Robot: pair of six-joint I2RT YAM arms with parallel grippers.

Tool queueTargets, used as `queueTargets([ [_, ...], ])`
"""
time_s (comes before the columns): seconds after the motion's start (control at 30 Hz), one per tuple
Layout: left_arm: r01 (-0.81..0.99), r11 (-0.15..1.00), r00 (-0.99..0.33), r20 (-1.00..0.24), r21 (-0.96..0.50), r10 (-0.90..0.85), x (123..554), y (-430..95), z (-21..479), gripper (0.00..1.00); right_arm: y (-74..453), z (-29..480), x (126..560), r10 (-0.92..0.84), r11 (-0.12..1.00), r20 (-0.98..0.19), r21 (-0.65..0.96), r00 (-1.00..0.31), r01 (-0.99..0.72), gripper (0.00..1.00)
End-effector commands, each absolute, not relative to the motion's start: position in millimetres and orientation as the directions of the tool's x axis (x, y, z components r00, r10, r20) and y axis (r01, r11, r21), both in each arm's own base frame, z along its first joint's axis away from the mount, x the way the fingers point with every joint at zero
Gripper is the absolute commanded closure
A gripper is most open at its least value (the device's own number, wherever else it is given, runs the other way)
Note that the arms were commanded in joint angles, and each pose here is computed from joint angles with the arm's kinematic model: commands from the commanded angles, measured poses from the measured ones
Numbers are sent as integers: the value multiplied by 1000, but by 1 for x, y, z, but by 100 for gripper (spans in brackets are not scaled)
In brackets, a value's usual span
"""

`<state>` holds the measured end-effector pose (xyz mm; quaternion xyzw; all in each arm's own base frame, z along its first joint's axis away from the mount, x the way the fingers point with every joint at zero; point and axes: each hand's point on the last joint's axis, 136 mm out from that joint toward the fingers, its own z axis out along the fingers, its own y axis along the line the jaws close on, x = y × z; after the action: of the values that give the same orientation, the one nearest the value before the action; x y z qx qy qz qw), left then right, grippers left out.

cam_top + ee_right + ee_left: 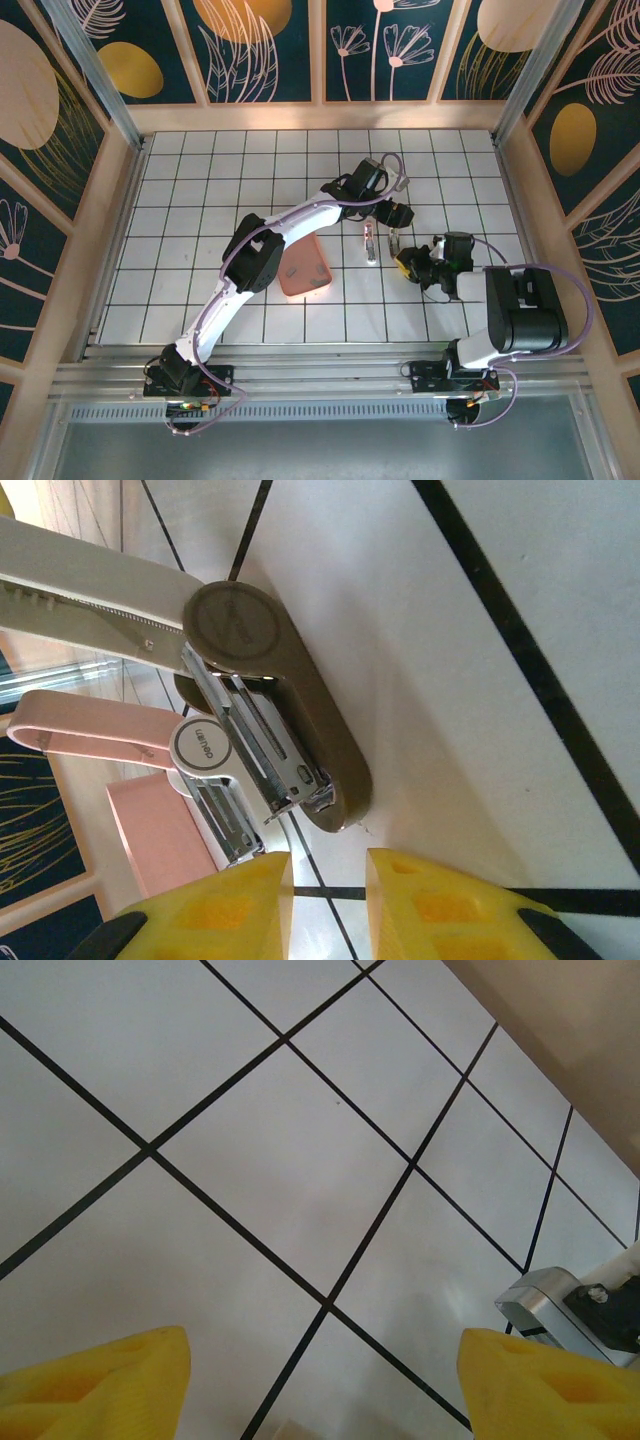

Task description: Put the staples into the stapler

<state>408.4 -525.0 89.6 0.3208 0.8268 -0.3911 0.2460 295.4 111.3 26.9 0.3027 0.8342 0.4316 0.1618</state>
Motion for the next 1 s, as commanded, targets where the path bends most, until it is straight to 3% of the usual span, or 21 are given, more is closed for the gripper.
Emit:
queueTargets([
  [0.0,734,473,-665,-658,-487,355,404,-526,93,28,110,27,303,641,474,-51,811,-766,343,74],
  [0.97,793,338,-609,-671,-507,423,372,-530,110,36,104,16,302,653,500,-65,785,-755,365,79],
])
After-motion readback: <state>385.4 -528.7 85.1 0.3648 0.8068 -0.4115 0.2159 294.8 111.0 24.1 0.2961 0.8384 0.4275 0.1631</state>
